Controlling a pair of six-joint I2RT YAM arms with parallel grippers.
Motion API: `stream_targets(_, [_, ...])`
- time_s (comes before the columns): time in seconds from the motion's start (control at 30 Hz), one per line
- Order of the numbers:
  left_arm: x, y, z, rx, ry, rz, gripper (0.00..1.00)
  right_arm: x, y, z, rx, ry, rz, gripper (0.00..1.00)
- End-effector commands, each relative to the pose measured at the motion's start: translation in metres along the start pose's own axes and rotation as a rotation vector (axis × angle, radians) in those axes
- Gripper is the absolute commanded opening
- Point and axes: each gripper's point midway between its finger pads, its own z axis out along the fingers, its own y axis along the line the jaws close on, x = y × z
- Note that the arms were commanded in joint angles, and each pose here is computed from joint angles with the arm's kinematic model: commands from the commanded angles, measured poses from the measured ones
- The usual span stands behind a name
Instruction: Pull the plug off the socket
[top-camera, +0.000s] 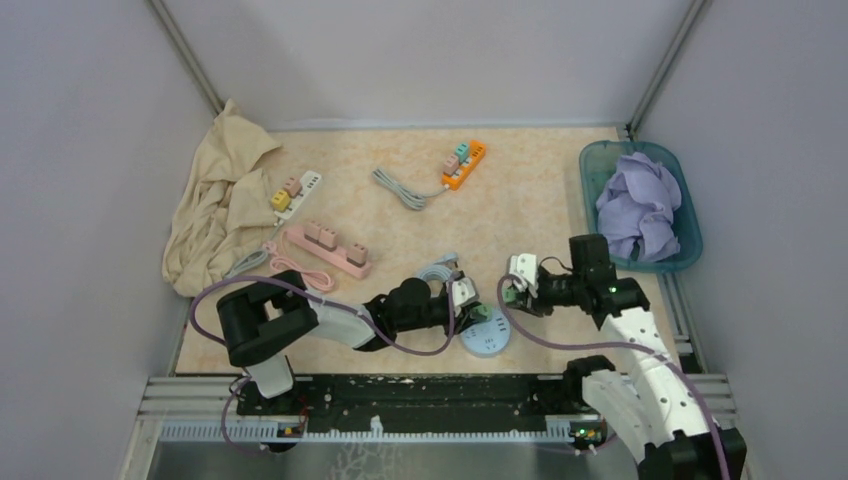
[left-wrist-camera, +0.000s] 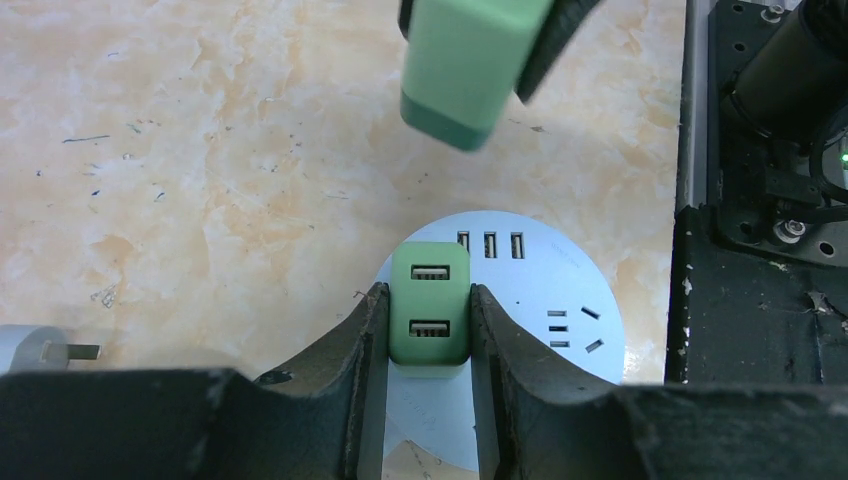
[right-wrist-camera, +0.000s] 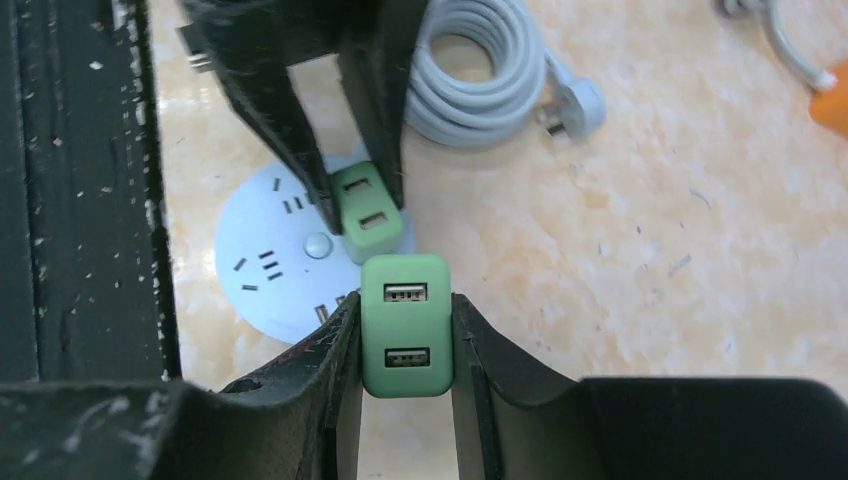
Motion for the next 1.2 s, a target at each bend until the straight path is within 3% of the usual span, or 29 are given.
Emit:
stream_targets(0.0, [0.076,-0.001,-0.024,-0.03,0.261,-0.068,0.01,-0.01,-0.042,-0.017,0.145,-0.041,0.17,0.0])
stream_targets(0.17, [0.065,0.0,-0.022,-0.034,0.234,-0.073,0.0,-0.018,-0.089,-0.016,0.228,-0.088,0.459,0.0])
stream_targets(0.33, [0.058,-0.001,-0.019,-0.028,0.217,-0.08,0.0,0.001,-0.15,-0.017,0.415,-0.016,0.702,0.0])
stream_targets(0.6, [0.052,-0.001,-0.018,-0.032,0.206,-0.088,0.01,0.037,-0.217,-0.008,0.537,0.113,0.864,0.0])
stream_targets(0.8, [0.049,-0.001,-0.015,-0.025,0.206,-0.084,0.0,0.061,-0.264,0.01,0.582,0.146,0.964,0.1])
stream_targets(1.17, [0.046,0.002,-0.012,-0.034,0.212,-0.085,0.0,0.107,-0.295,0.047,0.555,0.226,1.117,0.24])
